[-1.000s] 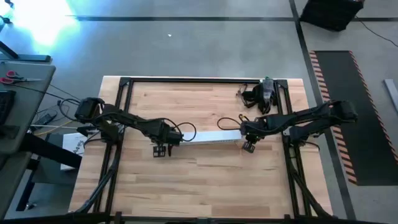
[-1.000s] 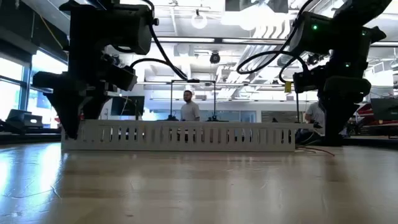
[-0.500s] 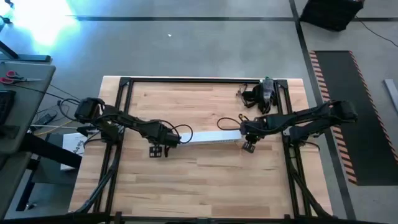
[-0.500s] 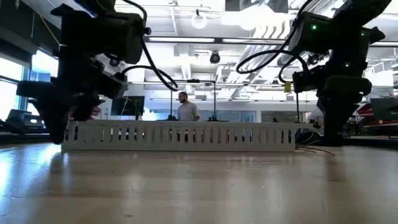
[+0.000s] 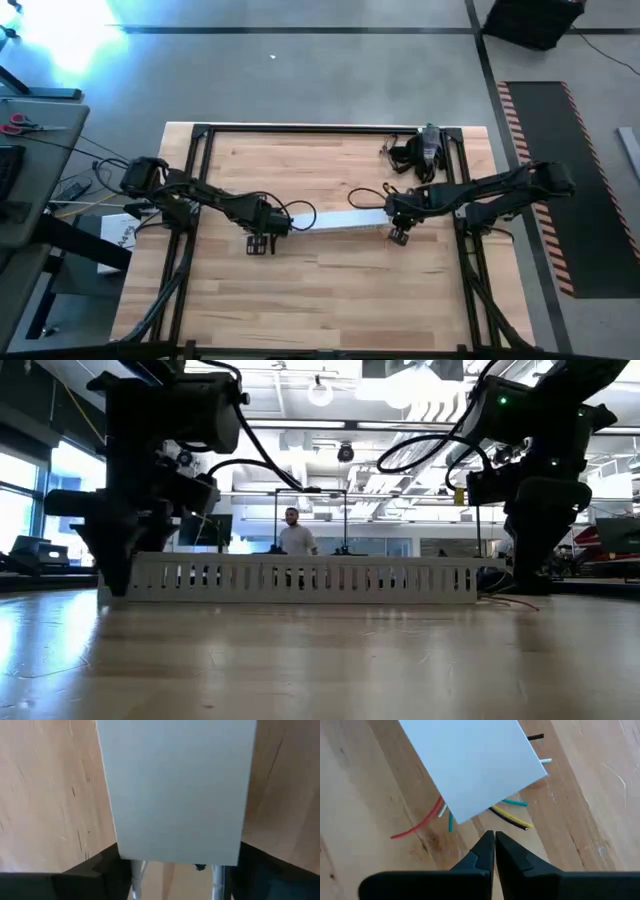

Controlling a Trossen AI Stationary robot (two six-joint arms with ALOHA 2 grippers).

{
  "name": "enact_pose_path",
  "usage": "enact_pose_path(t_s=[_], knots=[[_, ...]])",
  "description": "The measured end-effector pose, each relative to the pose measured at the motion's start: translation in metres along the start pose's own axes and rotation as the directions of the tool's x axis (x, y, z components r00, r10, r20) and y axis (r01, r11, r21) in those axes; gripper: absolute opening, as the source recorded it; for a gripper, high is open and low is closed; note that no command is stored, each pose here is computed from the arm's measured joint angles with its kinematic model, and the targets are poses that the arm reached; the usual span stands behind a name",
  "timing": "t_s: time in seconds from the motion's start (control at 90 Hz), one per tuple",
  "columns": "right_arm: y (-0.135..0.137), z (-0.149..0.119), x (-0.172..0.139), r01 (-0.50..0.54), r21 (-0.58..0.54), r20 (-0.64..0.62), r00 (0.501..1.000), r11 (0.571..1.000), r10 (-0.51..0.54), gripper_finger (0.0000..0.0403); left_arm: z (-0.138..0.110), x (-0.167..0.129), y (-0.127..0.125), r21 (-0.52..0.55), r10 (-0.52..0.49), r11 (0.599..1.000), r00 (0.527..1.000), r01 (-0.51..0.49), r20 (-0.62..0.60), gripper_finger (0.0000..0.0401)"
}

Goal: Ziptie cables
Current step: Close the white cable duct

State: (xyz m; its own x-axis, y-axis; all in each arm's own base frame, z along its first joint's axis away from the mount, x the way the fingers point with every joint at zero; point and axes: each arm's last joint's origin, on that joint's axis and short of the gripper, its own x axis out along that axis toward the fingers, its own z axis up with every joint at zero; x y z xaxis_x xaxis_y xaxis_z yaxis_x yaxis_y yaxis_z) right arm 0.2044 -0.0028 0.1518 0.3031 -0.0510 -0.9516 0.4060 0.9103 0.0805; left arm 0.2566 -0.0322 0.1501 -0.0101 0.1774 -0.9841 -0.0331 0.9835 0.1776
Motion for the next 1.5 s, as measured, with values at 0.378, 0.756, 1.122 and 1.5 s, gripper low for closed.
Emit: enact_pose_path(t_s=[0.378,0.756,1.122,1.5], knots=[[0.008,0.015,0.008,-0.083,-0.063,0.119,0.989,0.995,0.09,0.0,-0.004,0.001,0.0,0.002,0.001,1.0,0.999,-0.001,-0.036,0.0224],[0.007,0.012,0.013,-0.056,-0.057,0.063,0.996,0.997,0.06,0.0,-0.011,-0.007,0.005,-0.063,0.058,0.996,0.988,-0.068,-0.145,0.0275],[0.007,0.011,0.013,-0.055,-0.059,0.051,0.997,0.997,0.058,0.0,-0.021,-0.008,0.004,-0.066,0.021,0.997,0.97,-0.039,-0.243,0.0289],[0.005,0.01,0.013,-0.046,-0.08,0.043,0.998,0.996,0.05,0.0,-0.031,0.01,-0.003,-0.029,0.026,0.999,0.974,-0.033,-0.226,0.0273]])
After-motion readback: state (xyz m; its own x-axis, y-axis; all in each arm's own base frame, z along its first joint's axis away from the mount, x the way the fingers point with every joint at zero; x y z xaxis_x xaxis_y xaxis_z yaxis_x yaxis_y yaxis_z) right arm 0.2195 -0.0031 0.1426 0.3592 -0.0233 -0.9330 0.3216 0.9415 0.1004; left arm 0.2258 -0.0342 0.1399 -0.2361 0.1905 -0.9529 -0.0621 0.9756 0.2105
